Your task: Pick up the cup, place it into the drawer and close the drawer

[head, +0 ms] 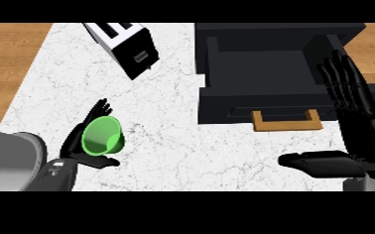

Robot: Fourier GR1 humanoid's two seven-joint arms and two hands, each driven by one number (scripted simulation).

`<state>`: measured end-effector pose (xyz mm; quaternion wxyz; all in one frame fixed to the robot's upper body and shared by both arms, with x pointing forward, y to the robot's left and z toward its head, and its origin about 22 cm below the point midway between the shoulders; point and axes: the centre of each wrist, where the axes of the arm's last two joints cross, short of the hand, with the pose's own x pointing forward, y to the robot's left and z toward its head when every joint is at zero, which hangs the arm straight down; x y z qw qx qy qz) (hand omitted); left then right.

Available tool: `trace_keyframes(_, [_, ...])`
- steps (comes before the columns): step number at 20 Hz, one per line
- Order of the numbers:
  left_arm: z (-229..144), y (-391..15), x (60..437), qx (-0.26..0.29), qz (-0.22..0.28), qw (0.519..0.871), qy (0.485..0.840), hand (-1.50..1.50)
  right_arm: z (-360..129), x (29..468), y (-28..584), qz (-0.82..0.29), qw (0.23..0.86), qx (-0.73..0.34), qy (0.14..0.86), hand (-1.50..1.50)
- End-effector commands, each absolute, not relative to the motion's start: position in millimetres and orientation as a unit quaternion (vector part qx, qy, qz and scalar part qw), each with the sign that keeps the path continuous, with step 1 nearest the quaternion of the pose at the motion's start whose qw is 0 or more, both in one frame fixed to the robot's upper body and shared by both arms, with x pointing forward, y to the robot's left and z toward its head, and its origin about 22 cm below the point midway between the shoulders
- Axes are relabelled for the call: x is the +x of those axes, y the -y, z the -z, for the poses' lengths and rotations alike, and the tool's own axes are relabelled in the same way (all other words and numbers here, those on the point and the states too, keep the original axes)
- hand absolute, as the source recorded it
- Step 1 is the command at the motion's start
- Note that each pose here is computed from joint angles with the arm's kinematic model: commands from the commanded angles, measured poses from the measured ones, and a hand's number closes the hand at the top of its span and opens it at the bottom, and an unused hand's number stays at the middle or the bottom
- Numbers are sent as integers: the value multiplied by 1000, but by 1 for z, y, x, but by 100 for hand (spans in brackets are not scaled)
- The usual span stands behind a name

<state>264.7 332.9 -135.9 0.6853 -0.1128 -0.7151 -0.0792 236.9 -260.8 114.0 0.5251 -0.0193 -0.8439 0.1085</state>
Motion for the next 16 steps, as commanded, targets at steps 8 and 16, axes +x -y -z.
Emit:
trace_keyframes(8, [143,-296,269,-279,32,621,731,150,-116,238,261,-103,525,-14,844,-150])
trace_keyframes(16, [141,-284,275,-346,6,606,716,150,-106,235,253,-104,533,-15,839,-150])
